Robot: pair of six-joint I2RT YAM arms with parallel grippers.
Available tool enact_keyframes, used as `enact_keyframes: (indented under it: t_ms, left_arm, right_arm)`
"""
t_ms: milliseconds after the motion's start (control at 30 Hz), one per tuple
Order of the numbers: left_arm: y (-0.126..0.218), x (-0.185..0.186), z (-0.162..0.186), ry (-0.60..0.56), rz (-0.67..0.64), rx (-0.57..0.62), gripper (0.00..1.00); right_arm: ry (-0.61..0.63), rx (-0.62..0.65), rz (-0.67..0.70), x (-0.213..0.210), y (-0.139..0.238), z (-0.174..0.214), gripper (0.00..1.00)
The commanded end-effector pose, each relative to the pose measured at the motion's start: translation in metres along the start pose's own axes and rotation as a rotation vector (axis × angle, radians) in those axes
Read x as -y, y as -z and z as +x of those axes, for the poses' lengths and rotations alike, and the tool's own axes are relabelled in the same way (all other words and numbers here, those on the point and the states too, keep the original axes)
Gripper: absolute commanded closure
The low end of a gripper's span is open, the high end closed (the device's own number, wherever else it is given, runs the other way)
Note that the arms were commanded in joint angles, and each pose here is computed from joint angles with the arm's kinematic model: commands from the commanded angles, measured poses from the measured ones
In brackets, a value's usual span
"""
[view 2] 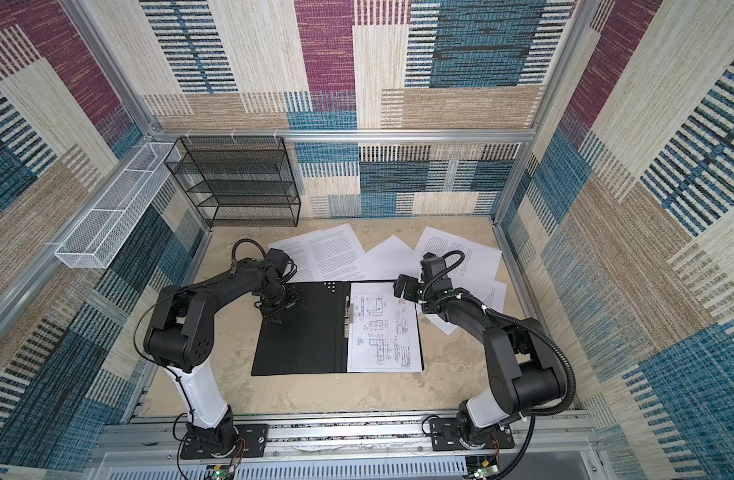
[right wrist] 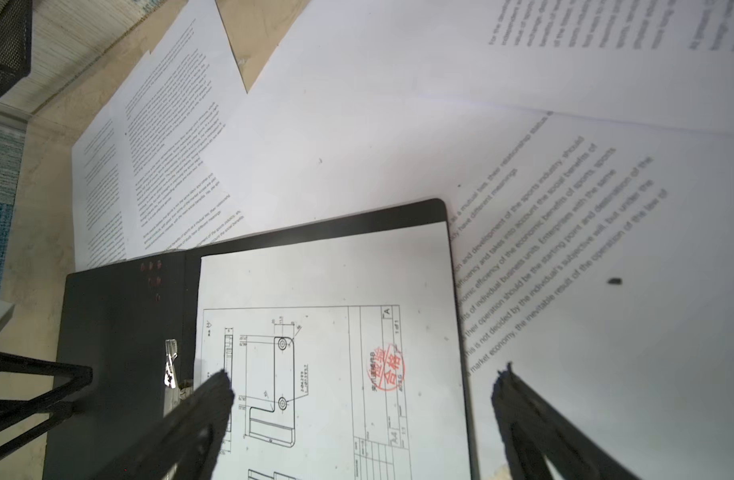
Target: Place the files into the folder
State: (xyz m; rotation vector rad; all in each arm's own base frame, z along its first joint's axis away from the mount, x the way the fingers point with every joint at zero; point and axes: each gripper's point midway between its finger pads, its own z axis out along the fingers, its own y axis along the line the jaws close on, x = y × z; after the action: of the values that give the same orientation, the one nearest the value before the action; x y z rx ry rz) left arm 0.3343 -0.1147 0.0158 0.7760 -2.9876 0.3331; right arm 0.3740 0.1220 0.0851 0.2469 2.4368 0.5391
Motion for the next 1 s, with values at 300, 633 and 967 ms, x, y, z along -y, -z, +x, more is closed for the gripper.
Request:
enact_keyframes:
  t_ms: [300,633,967]
  left_arm:
    - [-0.004,-0.08,-0.007,0.227,-0.054,-0.088,0.06]
    - [0.053,-0.103,-0.059,0.324,-0.022,0.052,0.06]
    - [0.133,0.027,-0.047,-0.201,-0.015,0.376,0.03]
  right_arm:
    - [-0.12,0.098,0.054,0.048,0.021,-0.032,0.0]
    - [-0.265,0.177,0.034,0.087,0.03,-0.059,0.0]
    - [-0.265,0.307,0.339,0.149,0.014,-0.136,0.0]
